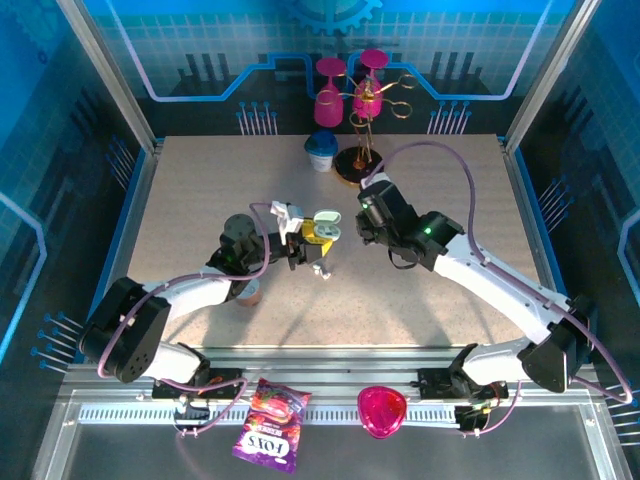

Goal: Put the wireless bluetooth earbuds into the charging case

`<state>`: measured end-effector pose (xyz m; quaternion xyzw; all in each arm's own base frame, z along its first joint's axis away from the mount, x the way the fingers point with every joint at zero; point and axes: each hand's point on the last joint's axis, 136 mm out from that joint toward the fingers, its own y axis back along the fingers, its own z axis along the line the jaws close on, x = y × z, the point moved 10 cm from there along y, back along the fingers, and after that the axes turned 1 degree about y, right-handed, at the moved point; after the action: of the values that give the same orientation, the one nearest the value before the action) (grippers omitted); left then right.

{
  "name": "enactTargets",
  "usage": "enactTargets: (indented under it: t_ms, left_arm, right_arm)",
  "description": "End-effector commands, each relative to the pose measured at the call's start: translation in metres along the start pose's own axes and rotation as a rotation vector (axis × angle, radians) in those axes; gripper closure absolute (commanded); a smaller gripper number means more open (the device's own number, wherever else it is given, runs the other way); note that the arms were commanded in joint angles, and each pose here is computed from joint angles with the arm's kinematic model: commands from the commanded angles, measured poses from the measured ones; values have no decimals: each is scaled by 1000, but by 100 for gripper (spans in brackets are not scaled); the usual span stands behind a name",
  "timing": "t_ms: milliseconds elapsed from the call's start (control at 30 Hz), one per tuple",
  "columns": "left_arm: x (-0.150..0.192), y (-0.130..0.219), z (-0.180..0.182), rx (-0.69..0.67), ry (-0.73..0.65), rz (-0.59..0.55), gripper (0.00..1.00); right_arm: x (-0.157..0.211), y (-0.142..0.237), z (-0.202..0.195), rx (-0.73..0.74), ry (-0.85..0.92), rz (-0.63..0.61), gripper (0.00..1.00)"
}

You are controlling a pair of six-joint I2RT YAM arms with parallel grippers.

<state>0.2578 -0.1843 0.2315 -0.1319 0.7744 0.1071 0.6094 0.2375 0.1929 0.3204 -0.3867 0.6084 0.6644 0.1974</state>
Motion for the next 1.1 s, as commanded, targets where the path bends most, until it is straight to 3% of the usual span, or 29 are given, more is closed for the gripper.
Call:
enactTargets:
  t_ms: [0, 300, 1067]
  left_arm:
    - [-8, -7, 2, -12, -32, -14, 59]
    - [-11, -7, 1, -22, -43, -4, 59]
    - [-26, -5, -5, -15, -38, -36, 59]
  right_arm:
    - [-12, 13, 18, -39, 65, -35, 82]
    - [-22, 16, 57, -129, 130, -68, 82]
    - [-5, -9, 55, -65, 161, -1, 83]
